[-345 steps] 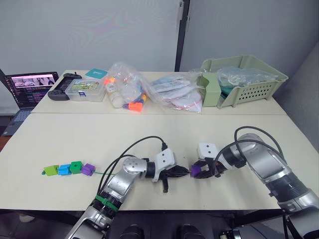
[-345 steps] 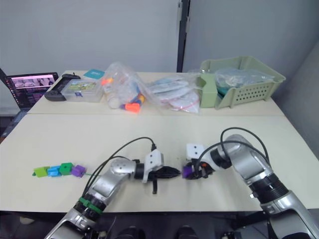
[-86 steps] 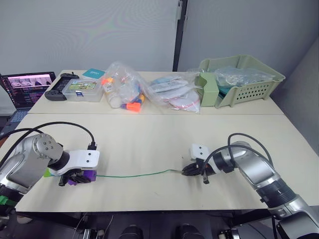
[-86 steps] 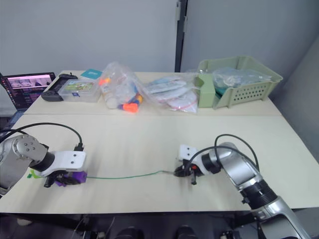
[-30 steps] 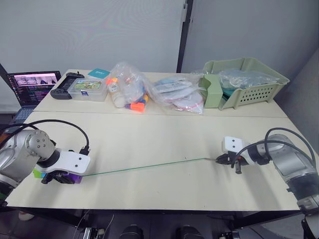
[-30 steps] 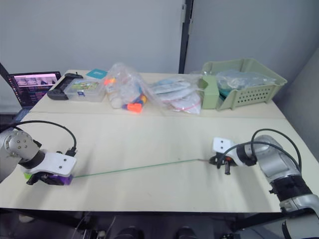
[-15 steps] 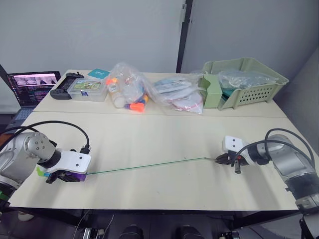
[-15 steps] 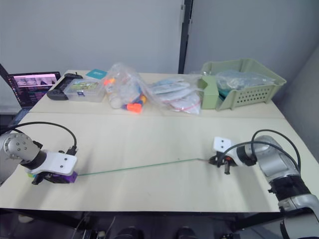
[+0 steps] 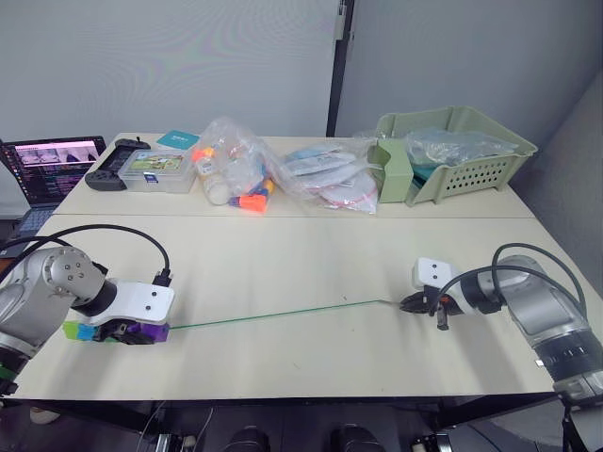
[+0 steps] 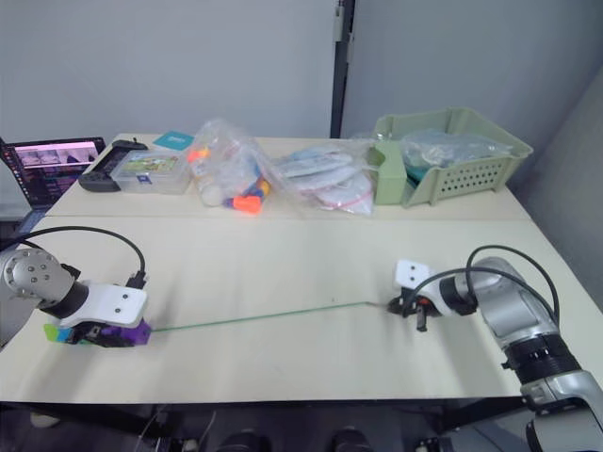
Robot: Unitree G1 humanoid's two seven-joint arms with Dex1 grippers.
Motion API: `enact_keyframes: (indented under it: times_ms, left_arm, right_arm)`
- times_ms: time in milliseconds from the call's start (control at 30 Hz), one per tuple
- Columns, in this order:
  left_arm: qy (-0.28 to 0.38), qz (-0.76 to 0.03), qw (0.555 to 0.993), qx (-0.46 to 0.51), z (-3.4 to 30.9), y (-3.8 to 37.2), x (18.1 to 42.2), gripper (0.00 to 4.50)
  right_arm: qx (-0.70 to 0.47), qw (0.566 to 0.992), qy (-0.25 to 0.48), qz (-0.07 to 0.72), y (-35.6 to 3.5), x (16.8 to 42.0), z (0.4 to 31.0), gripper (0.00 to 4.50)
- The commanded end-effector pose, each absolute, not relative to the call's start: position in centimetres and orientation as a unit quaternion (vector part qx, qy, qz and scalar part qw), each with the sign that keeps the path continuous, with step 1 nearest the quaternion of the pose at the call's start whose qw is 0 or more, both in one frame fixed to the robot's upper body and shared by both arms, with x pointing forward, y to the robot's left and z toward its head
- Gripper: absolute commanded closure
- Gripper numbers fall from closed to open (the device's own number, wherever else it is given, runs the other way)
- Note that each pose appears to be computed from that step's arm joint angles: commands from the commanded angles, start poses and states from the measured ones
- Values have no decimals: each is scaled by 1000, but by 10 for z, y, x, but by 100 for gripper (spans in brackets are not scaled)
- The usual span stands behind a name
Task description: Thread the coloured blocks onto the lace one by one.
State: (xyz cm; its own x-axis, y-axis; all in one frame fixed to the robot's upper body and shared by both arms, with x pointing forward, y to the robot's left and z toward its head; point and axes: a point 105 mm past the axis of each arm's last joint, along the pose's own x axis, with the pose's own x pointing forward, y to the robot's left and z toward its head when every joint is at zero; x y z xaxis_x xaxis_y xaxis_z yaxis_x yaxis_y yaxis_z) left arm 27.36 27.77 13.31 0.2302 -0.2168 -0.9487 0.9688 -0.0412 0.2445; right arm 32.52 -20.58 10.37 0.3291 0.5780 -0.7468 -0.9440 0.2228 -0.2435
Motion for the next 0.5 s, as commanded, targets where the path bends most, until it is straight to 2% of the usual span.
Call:
enact_keyframes:
  times_ms: [33, 67, 100, 267, 400, 500]
  left_arm:
    - [360, -488, 593, 530, 148, 283, 273, 68]
    - [361, -487, 593, 530, 148, 284, 273, 19]
    - [362, -487, 593, 530, 148, 284, 273, 1]
    - [343, -475, 625, 516, 162, 286, 275, 0]
    - [306, -462, 694, 459, 184, 289, 275, 0]
    - [258, -442, 762, 395, 193, 294, 275, 0]
  right_arm:
    - [-342, 725, 272, 532, -199, 321, 100, 384]
    - [-341, 726, 271, 532, -199, 321, 100, 342]
    - [-339, 726, 271, 534, -198, 321, 101, 319]
    - [-316, 731, 266, 543, -198, 319, 116, 142]
    - [-280, 752, 250, 542, -204, 320, 132, 9]
    - [-239, 774, 227, 541, -208, 323, 142, 4]
